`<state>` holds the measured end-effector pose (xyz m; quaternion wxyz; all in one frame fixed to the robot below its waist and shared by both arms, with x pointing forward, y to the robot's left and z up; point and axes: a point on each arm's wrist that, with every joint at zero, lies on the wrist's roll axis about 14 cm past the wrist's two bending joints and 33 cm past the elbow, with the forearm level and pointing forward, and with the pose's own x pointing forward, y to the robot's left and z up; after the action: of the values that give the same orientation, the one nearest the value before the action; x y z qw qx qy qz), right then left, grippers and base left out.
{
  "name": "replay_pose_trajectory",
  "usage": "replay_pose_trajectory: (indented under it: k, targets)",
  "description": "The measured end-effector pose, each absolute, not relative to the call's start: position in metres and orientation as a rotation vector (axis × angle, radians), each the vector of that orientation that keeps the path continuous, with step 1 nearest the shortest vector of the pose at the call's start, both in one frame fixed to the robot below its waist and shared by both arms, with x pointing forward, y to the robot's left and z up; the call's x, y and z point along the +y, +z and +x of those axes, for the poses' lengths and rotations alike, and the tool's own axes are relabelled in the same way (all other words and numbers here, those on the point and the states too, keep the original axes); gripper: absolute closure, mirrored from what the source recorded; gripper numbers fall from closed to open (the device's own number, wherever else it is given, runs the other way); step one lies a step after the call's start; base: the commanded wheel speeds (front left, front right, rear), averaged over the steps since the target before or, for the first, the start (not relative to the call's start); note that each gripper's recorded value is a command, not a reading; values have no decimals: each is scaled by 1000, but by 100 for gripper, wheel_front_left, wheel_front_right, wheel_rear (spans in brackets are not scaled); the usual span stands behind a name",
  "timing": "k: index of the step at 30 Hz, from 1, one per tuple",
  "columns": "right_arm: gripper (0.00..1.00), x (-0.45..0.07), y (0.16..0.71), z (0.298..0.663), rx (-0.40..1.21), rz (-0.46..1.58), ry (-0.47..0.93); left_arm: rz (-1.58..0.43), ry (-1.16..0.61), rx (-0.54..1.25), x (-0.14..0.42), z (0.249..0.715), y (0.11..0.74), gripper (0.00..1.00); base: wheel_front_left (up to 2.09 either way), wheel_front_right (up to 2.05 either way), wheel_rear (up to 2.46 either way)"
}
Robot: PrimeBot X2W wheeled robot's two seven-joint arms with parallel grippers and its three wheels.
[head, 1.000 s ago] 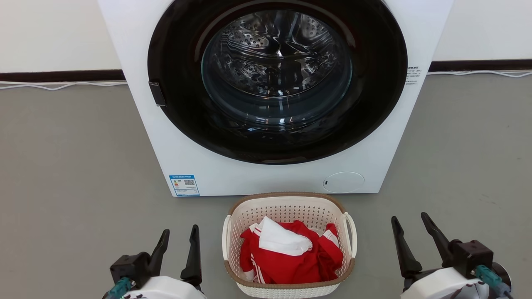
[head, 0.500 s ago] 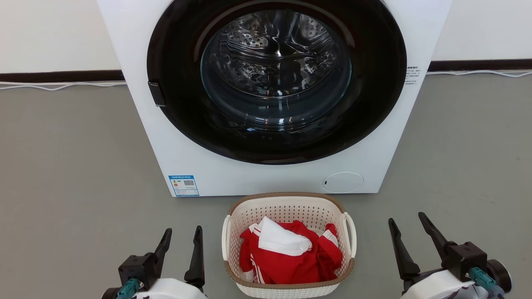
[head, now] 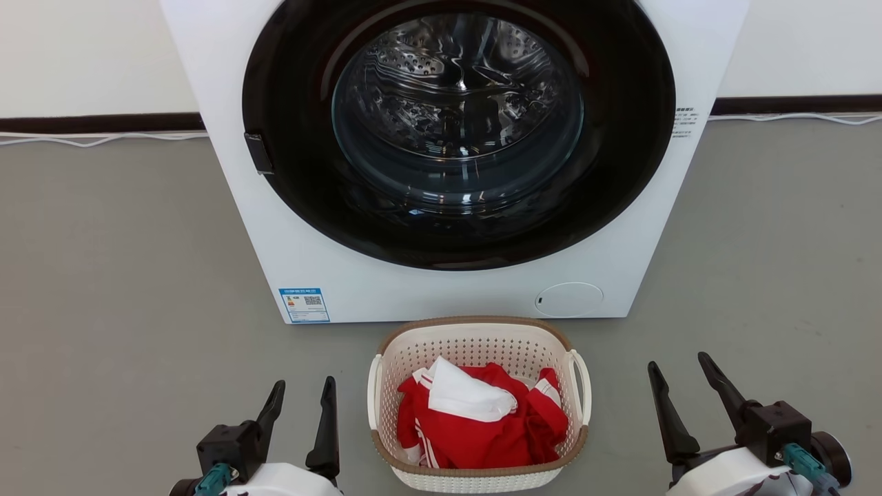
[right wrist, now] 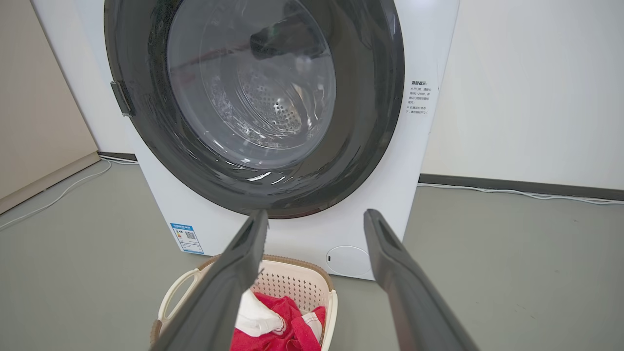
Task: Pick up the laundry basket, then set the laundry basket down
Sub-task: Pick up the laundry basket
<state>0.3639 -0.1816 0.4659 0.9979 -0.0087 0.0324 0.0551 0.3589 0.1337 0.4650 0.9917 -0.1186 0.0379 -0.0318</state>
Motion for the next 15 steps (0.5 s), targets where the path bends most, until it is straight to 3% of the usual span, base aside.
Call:
replay_pose_trajectory:
  k: [15]
  targets:
    - [0, -189, 450, 375, 112, 39, 69, -236, -70, 135, 128, 364, 447, 0, 0, 0, 0]
